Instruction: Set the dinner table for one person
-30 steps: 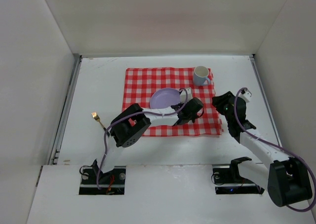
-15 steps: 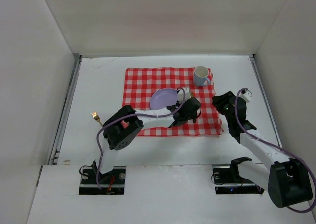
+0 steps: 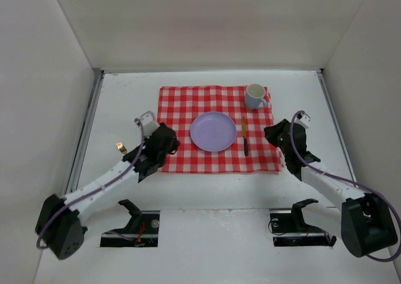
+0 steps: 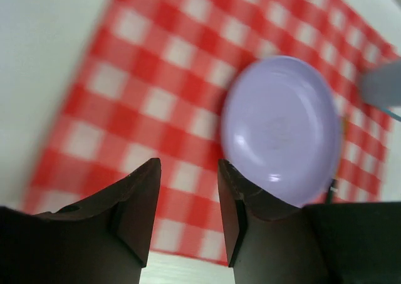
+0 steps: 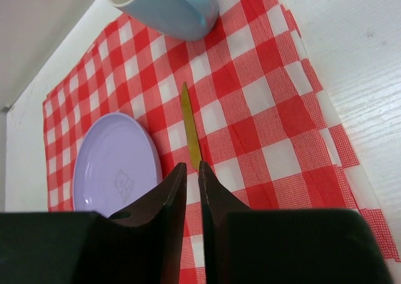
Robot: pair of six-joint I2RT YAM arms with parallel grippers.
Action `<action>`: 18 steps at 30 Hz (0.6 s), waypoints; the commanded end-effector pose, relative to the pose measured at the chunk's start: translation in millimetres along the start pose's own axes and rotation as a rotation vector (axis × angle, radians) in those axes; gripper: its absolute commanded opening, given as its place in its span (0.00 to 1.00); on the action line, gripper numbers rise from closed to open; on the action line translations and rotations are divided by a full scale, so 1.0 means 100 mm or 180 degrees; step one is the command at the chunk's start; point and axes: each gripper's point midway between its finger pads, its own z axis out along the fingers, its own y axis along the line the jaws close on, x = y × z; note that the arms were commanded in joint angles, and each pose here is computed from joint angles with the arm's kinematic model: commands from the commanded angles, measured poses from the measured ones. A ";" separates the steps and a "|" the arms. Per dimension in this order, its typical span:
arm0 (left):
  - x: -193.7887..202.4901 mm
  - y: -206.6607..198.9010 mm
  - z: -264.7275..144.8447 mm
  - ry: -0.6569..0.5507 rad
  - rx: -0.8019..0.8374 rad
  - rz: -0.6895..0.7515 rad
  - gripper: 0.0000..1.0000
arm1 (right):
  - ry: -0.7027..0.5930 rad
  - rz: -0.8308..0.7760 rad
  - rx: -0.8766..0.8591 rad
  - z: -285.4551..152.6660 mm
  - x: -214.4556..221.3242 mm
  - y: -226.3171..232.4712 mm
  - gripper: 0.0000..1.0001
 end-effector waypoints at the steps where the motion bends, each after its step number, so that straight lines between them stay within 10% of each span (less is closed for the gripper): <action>1: 0.07 1.05 -0.23 0.0114 -0.0896 -0.0028 0.39 | -0.0097 -0.0058 -0.0232 0.04 -0.13 0.27 0.22; 8: 0.21 1.94 -0.33 0.0237 -0.1618 -0.0343 0.40 | 0.0010 -0.0145 -0.0259 0.09 -0.02 0.34 0.32; 18: 0.25 2.16 -0.08 0.0274 -0.1783 -0.0358 0.36 | 0.0079 -0.0224 -0.0239 0.13 0.05 0.34 0.32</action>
